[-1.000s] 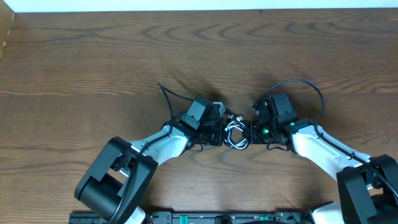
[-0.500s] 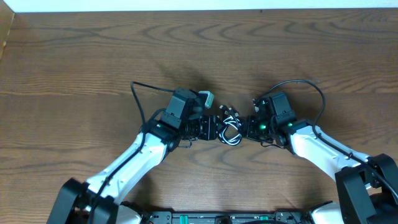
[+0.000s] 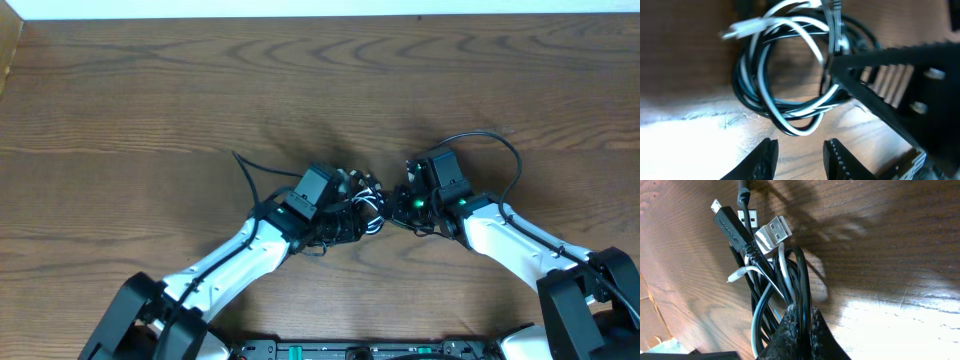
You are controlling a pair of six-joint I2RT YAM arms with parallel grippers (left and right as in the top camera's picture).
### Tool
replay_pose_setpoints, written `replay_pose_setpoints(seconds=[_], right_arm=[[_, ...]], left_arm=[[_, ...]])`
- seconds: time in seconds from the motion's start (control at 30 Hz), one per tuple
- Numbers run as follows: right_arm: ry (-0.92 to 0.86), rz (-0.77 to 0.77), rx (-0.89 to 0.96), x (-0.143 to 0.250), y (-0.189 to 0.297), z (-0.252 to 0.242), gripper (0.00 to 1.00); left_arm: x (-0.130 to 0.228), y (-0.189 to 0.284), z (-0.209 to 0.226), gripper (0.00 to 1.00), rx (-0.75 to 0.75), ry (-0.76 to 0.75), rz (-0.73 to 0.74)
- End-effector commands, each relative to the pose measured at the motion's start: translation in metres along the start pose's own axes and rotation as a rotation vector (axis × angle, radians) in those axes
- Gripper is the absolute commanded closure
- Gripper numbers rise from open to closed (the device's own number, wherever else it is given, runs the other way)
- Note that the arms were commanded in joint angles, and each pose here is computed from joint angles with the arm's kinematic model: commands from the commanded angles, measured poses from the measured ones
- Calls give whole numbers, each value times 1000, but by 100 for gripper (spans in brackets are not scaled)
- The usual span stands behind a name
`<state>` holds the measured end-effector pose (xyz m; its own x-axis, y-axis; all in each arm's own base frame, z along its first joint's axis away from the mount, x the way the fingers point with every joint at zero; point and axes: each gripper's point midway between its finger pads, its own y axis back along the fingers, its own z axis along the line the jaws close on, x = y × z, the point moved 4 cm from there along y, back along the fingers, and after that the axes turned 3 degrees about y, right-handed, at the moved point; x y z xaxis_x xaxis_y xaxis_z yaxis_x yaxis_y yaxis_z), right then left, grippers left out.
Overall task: Untangle cables
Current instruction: 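Grasp the cable bundle with both grippers from opposite sides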
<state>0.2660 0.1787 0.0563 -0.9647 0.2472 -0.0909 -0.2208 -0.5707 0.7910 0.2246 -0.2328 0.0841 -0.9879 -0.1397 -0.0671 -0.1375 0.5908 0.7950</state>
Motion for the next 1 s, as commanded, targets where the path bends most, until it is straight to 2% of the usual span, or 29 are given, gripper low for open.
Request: replay_pose_setpoints(seconds=[0.0,0.27,0.57,0.83,0.97], right_arm=[[-2,10,-17,0,-1,7,99],[7,17,-18,3,-3,9,99],[7,19,-21,3,-3,9,99],[7,27,-29,4,-3,10,99],[7,27,-29,4,-3,10,99]], left_arm=[[0,-7,10,66,-60,188,-28],[-1,-19,20,65,-107,370,-45],[-6,-23,16,65,-83,360,-68],[2,-34,21,66,-124,356,-48],[2,-35,22,91,-127,357,-46]])
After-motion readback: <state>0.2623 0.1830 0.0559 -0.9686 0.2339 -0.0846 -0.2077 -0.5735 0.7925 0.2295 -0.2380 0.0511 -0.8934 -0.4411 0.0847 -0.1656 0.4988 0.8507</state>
